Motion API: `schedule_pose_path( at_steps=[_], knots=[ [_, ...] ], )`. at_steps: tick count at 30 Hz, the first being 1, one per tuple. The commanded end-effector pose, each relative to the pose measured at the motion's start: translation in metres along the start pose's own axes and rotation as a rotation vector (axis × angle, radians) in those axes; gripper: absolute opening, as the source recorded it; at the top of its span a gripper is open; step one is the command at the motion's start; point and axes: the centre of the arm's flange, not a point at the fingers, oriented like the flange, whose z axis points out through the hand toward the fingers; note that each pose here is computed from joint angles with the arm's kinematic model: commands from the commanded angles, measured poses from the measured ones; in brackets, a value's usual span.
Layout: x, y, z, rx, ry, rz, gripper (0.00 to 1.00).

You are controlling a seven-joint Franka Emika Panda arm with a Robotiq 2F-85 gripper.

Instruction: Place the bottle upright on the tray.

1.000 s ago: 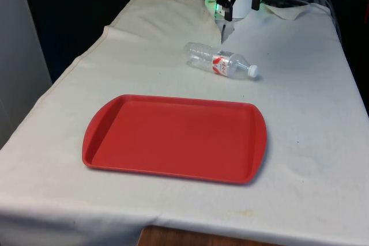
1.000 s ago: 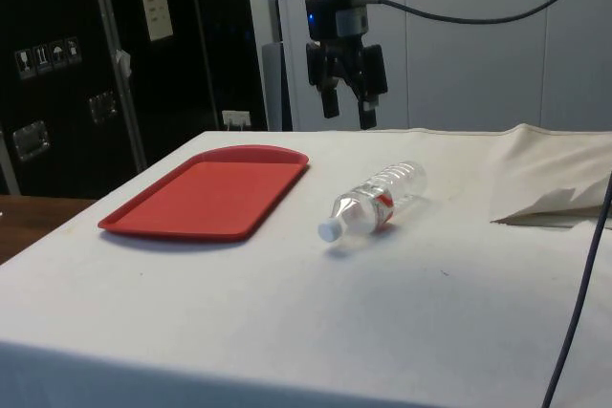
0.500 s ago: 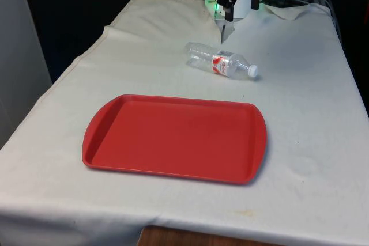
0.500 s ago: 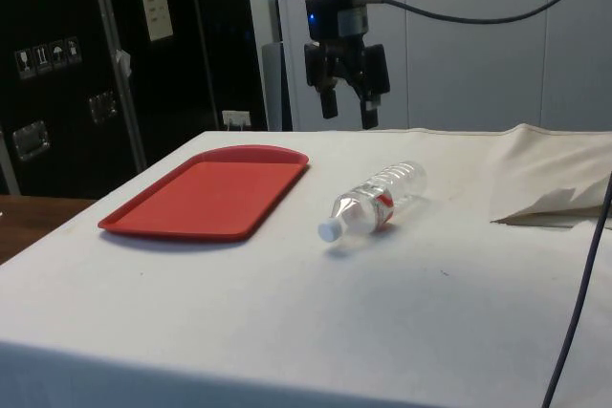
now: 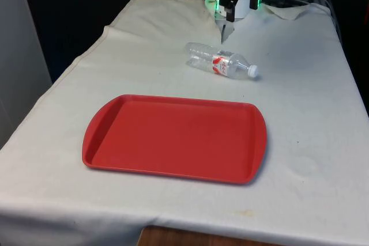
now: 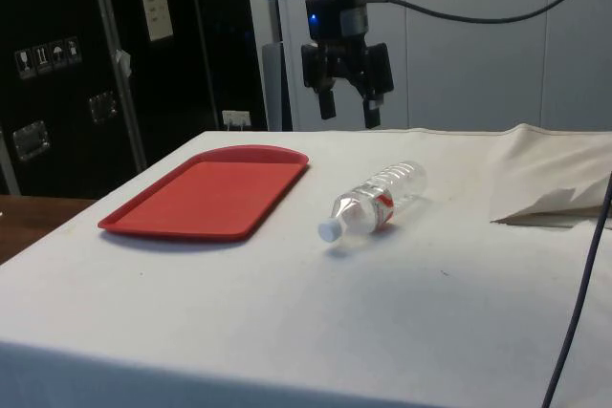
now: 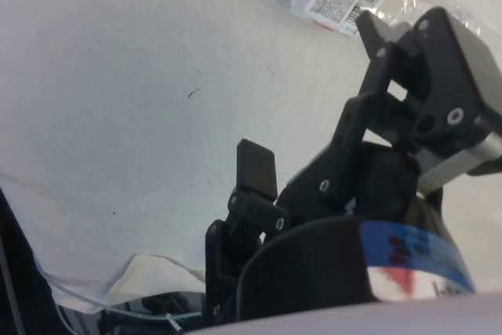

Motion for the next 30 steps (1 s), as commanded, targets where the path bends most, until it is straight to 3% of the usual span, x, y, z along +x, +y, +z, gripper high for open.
schedule_pose_path(
  at_steps=[1, 12, 15, 30],
  knots=[
    [0.0005, -0.0009, 0.0007, 0.001, 0.002, -0.012, 1.0],
    [0.0, -0.0008, 0.0014, 0.001, -0.001, -0.081, 1.0],
    [-0.0004, -0.0006, 0.0014, 0.003, -0.002, -0.079, 1.0],
    [-0.0024, -0.0043, 0.007, 0.01, -0.007, -0.162, 1.0]
  ],
)
